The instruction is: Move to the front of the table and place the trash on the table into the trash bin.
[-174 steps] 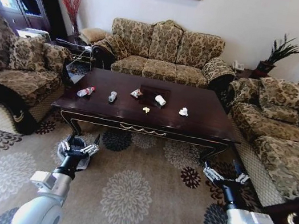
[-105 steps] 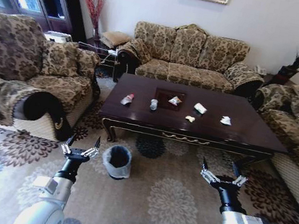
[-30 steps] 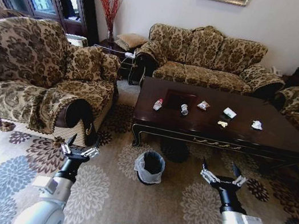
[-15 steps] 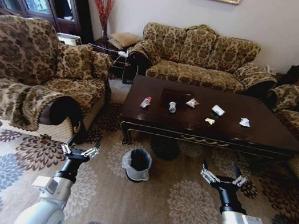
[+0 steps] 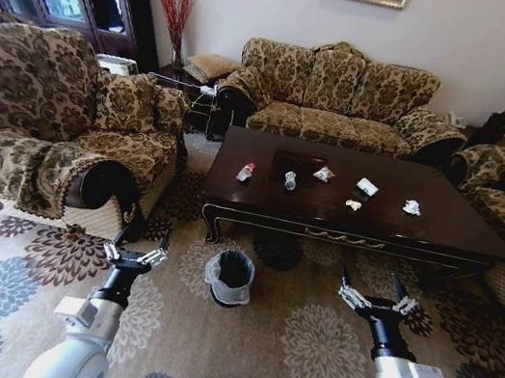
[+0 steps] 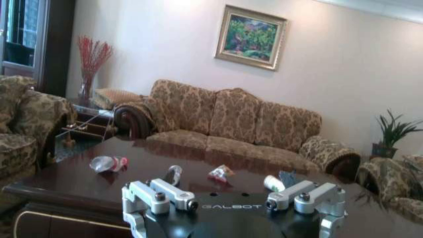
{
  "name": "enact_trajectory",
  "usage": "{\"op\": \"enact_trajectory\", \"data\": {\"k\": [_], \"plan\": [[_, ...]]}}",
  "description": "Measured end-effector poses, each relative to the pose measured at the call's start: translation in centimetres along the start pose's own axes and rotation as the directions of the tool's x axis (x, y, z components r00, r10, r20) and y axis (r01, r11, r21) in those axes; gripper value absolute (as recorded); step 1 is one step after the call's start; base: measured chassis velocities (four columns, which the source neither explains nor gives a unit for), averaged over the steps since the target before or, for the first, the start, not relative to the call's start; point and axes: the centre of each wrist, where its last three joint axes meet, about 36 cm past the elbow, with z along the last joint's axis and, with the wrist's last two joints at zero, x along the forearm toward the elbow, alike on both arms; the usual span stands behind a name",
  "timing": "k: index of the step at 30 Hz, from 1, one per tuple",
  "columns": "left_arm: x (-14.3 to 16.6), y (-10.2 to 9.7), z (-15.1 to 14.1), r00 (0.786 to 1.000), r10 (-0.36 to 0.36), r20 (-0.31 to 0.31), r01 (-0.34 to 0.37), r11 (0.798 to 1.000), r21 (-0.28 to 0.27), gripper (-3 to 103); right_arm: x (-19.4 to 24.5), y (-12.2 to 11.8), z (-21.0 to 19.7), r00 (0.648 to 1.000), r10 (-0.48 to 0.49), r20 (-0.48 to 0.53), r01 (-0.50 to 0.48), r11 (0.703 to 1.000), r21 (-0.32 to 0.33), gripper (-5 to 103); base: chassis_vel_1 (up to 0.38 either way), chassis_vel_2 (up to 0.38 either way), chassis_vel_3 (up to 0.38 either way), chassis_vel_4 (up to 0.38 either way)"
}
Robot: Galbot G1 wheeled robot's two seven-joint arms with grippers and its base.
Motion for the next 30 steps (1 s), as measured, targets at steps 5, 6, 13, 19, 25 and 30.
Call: {"op": "enact_trajectory", "data": {"k": [5, 6, 13, 19, 25, 30], "plan": [[0.0, 0.0, 0.0, 1.0, 0.0, 0.0, 0.0, 1.0, 0.0, 100, 0.0, 0.0, 0.0, 1.0, 0.0, 0.0, 0.0, 1.0, 0.0, 100, -0.106, 0.06, 0.088, -0.082], [0.0, 0.0, 0.0, 1.0, 0.0, 0.0, 0.0, 1.0, 0.0, 100, 0.0, 0.0, 0.0, 1.0, 0.0, 0.0, 0.0, 1.0, 0.0, 100, -0.158, 0.174, 0.131, -0.133], [0.0, 0.0, 0.0, 1.0, 0.0, 0.0, 0.0, 1.0, 0.0, 100, 0.0, 0.0, 0.0, 1.0, 0.0, 0.0, 0.0, 1.0, 0.0, 100, -0.206, 0.235, 0.212, -0.21], [-0.01, 0.0, 0.0, 1.0, 0.0, 0.0, 0.0, 1.0, 0.0, 100, -0.01, 0.0, 0.0, 1.0, 0.0, 0.0, 0.0, 1.0, 0.0, 100, -0.217, 0.21, 0.212, -0.214], [0.0, 0.0, 0.0, 1.0, 0.0, 0.0, 0.0, 1.0, 0.0, 100, 0.0, 0.0, 0.0, 1.0, 0.0, 0.0, 0.0, 1.0, 0.0, 100, -0.04, 0.038, 0.04, -0.019], [-0.04, 0.03, 0.23, 1.0, -0.001, -0.002, 0.001, 1.0, 0.0, 100, 0.01, 0.0, 0.01, 1.0, 0.0, 0.0, 0.0, 1.0, 0.0, 100, 0.058, -0.061, -0.034, 0.039]]}}
